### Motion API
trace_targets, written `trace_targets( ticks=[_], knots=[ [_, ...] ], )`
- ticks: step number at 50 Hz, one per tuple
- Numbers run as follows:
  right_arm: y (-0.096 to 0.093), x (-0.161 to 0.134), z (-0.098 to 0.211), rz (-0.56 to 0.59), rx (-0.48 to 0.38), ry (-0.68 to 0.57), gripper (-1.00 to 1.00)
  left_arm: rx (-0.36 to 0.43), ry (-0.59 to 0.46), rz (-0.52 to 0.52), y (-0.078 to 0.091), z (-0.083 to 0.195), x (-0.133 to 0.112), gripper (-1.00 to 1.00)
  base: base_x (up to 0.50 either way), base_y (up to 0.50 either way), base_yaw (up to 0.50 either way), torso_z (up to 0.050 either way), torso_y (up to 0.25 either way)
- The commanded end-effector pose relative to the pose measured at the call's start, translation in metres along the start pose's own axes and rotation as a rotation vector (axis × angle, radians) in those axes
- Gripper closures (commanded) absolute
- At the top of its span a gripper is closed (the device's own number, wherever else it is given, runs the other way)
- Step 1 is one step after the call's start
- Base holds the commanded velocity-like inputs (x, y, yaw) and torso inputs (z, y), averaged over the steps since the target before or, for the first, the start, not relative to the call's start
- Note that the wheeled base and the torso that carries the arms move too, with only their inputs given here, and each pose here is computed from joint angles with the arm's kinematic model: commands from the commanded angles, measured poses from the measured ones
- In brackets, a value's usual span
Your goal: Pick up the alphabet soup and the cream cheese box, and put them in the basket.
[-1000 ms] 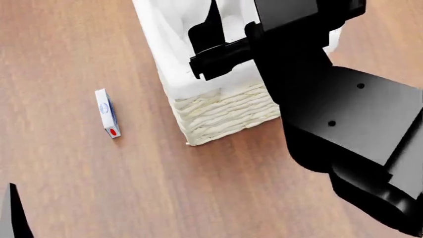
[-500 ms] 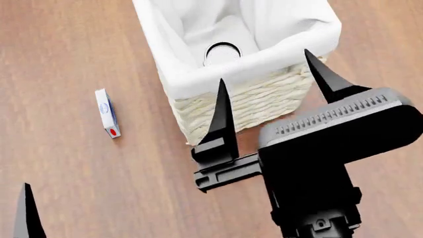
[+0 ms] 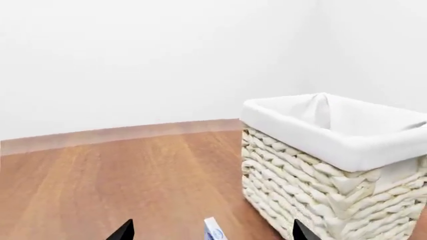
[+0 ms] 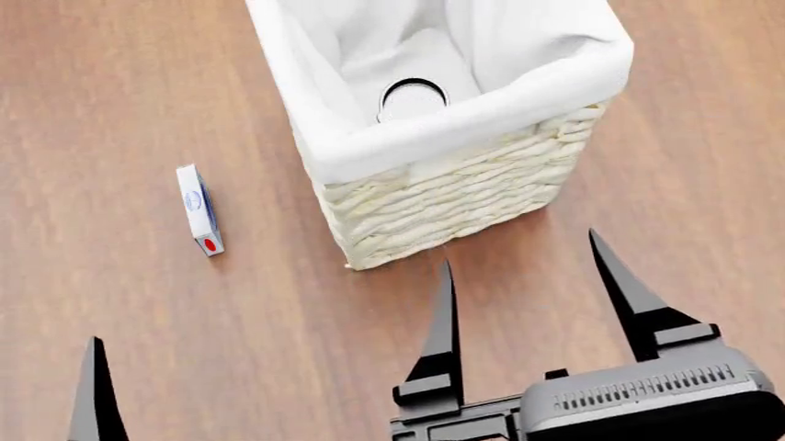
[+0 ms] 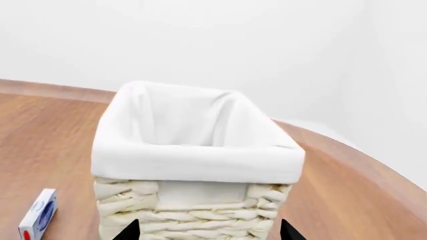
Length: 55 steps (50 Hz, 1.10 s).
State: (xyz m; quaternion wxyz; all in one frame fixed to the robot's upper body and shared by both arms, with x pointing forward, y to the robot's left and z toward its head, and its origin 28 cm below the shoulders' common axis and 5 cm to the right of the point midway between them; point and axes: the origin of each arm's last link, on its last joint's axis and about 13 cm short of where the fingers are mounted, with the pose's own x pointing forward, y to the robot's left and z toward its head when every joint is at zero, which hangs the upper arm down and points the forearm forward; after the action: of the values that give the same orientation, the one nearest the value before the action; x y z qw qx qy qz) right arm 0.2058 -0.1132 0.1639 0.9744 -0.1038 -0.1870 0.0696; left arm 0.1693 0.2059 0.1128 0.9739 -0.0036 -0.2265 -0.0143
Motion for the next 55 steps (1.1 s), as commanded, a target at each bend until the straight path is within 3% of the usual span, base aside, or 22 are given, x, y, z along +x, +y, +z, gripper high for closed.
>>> trace_targets(
  ticks=[1, 3, 7, 9, 11, 26, 36, 37, 55],
  knots=[
    [0.002, -0.009, -0.008, -0.013, 0.034, 0.003, -1.00, -0.046, 0.124, -0.042, -0.007, -0.039, 0.018, -1.00, 0.00, 0.00, 0.00, 0.000, 0.000],
    [0.002, -0.010, -0.009, -0.011, 0.033, 0.001, -1.00, -0.046, 0.170, -0.070, -0.009, -0.046, 0.024, -1.00, 0.00, 0.00, 0.00, 0.000, 0.000],
    [0.002, -0.010, -0.006, -0.011, 0.034, 0.000, -1.00, -0.020, 0.132, -0.087, -0.014, -0.049, 0.040, -1.00, 0.00, 0.00, 0.00, 0.000, 0.000],
    [0.003, -0.012, -0.008, -0.009, 0.040, -0.002, -1.00, -0.060, 0.129, -0.105, -0.017, -0.044, 0.051, -1.00, 0.00, 0.00, 0.00, 0.000, 0.000],
    [0.002, -0.010, -0.003, -0.009, 0.041, -0.003, -1.00, -0.029, 0.104, -0.102, -0.019, -0.043, 0.057, -1.00, 0.00, 0.00, 0.00, 0.000, 0.000],
    [0.004, -0.013, -0.010, -0.006, 0.073, 0.017, -1.00, -0.138, 0.204, -0.145, -0.027, -0.055, 0.088, -1.00, 0.00, 0.00, 0.00, 0.000, 0.000],
    [0.005, -0.015, -0.013, -0.001, 0.079, 0.027, -1.00, -0.155, 0.226, -0.126, -0.031, -0.058, 0.106, -1.00, 0.00, 0.00, 0.00, 0.000, 0.000],
    [0.004, -0.014, -0.010, -0.001, 0.087, 0.030, -1.00, -0.203, 0.266, -0.126, -0.031, -0.060, 0.108, -1.00, 0.00, 0.00, 0.00, 0.000, 0.000],
    [0.004, -0.017, -0.013, -0.004, 0.131, 0.048, -1.00, -0.151, 0.315, -0.068, -0.032, -0.087, 0.134, -1.00, 0.00, 0.00, 0.00, 0.000, 0.000]
  ],
)
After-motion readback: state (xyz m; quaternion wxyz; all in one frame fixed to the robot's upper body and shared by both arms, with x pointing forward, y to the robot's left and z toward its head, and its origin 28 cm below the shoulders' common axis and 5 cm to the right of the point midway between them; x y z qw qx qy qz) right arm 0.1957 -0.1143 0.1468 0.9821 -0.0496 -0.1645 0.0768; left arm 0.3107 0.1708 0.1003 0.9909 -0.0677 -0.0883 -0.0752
